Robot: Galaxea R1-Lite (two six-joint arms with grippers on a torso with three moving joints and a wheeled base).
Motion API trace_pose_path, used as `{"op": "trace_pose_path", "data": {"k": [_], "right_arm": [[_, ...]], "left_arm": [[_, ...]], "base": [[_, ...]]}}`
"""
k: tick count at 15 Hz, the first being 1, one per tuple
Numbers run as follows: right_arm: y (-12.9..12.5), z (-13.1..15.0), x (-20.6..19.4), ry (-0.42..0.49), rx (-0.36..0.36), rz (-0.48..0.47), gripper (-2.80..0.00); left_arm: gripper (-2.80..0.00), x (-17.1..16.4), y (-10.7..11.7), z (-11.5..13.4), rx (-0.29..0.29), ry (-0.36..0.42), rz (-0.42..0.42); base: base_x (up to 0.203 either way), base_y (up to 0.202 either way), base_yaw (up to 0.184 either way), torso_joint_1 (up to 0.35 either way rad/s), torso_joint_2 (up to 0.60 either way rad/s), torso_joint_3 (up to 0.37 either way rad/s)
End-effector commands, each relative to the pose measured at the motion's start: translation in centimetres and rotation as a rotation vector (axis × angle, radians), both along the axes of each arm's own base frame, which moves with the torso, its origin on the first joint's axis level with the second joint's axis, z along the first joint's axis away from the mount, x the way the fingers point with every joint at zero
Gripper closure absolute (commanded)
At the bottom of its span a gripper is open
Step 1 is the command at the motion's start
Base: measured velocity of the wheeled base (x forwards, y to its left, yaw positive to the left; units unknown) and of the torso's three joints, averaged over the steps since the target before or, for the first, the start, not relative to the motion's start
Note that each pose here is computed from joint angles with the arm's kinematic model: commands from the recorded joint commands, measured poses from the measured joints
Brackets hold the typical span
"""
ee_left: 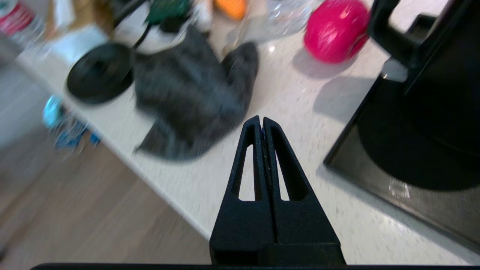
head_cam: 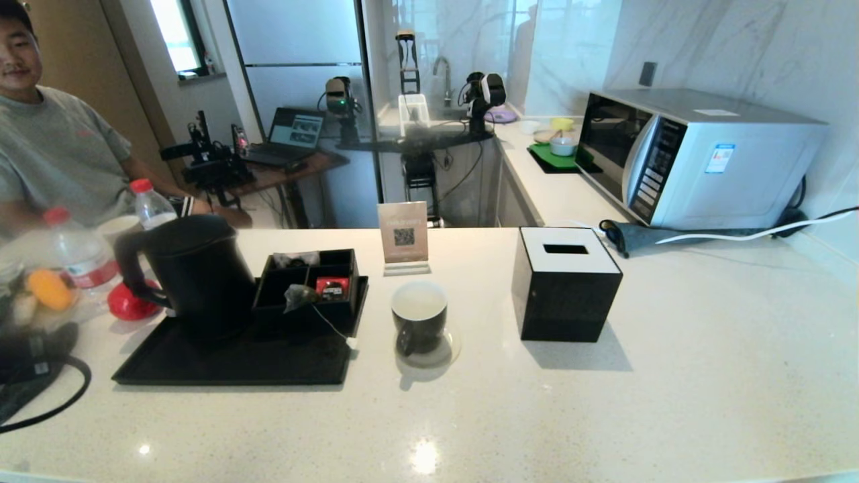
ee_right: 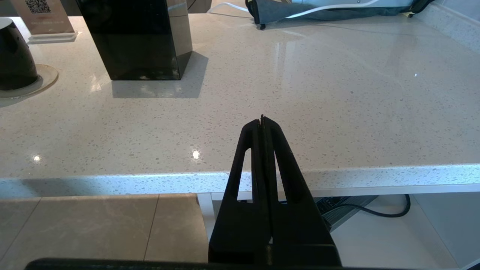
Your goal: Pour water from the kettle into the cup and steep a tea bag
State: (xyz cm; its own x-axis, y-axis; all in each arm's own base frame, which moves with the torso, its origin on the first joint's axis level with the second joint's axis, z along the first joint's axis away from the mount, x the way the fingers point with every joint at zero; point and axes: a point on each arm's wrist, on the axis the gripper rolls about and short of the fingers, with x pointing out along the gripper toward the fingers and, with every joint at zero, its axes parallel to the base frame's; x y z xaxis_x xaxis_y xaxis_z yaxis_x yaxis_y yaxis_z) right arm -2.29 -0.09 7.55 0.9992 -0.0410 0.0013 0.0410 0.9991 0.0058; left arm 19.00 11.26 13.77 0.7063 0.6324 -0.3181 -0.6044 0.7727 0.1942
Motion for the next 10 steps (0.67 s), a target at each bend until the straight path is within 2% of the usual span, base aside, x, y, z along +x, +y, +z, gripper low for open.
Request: {"op": "trace_pose_path", "data": {"k": [1, 5, 7, 8, 10], "right_arm": [[0.00, 0.00, 0.01, 0.001, 0.000, 0.000, 0.00], [0.00, 0.00, 0.01, 0.001, 0.000, 0.000, 0.00], [0.00, 0.00, 0.01, 0.001, 0.000, 0.000, 0.00], [0.00, 0.00, 0.01, 0.001, 0.000, 0.000, 0.00], [0.00, 0.00, 0.01, 0.001, 0.000, 0.000, 0.00]], "left_arm": [[0.00, 0.74, 1.84, -0.96, -0.034, 0.002, -0.089], [0.00, 0.94, 1.80, -0.85, -0.046, -0.017, -0.163], [0.00, 1.09, 1.87, -0.66, -0.021, -0.041, -0.188], [-2.80, 1.16, 1.90, -0.81, -0.012, -0.045, -0.198], [-2.80, 1.47, 2.10, -1.46, 0.003, -0.057, -0.206]], "base": [[0.000, 0.000, 0.000, 0.000, 0.00, 0.000], [0.000, 0.000, 0.000, 0.000, 0.00, 0.000], [0.000, 0.000, 0.000, 0.000, 0.00, 0.000], [0.000, 0.000, 0.000, 0.000, 0.00, 0.000], [0.000, 0.000, 0.000, 0.000, 0.00, 0.000]]}}
